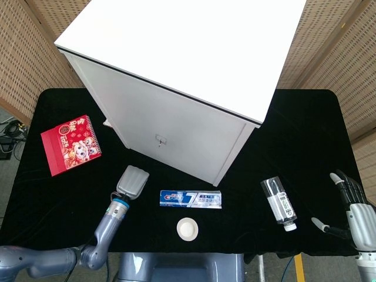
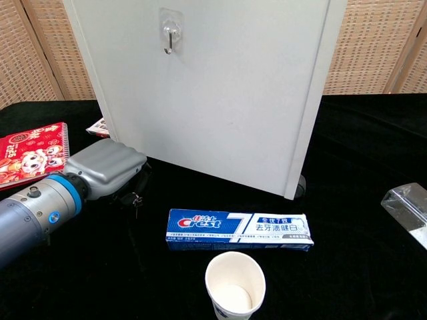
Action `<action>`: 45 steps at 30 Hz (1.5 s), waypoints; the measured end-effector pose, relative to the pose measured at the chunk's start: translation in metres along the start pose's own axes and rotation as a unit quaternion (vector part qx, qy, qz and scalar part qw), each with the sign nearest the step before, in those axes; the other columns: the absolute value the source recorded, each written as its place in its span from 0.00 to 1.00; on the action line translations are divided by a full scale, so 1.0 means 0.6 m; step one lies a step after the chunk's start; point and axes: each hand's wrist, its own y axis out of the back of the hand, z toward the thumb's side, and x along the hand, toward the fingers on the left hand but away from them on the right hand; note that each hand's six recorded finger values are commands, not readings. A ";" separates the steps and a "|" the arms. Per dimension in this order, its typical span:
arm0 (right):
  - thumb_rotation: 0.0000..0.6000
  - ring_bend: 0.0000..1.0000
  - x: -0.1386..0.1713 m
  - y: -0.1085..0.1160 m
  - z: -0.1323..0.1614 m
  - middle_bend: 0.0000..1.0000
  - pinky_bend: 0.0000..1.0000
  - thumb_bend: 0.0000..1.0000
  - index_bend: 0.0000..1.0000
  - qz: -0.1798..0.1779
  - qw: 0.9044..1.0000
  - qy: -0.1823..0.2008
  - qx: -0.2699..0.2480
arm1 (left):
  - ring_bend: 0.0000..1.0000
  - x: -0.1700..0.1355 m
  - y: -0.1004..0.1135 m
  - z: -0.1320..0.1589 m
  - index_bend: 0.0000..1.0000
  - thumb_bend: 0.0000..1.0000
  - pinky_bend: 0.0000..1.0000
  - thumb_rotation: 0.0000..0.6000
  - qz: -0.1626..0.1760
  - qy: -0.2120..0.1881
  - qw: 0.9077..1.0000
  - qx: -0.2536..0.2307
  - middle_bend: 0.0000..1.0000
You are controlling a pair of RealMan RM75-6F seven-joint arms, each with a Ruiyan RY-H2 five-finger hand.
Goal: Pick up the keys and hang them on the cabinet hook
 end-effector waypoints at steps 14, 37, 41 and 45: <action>1.00 0.00 0.006 0.000 0.010 0.00 0.00 0.09 0.00 -0.001 1.000 0.009 0.001 | 0.83 -0.044 0.128 -0.030 0.57 0.45 0.74 1.00 0.122 -0.071 0.989 0.049 0.88; 1.00 0.00 0.004 0.002 0.007 0.00 0.00 0.09 0.00 -0.002 1.000 0.006 -0.002 | 0.83 -0.038 0.296 -0.033 0.57 0.44 0.74 1.00 0.235 -0.124 0.956 0.122 0.88; 1.00 0.00 0.003 0.002 0.006 0.00 0.00 0.09 0.00 -0.001 1.000 0.006 -0.003 | 0.83 -0.033 0.308 -0.032 0.57 0.44 0.74 1.00 0.242 -0.119 0.955 0.125 0.88; 1.00 0.00 0.003 0.001 0.006 0.00 0.00 0.09 0.00 0.000 1.000 0.006 -0.003 | 0.83 -0.031 0.317 -0.036 0.57 0.44 0.74 1.00 0.247 -0.112 0.955 0.124 0.88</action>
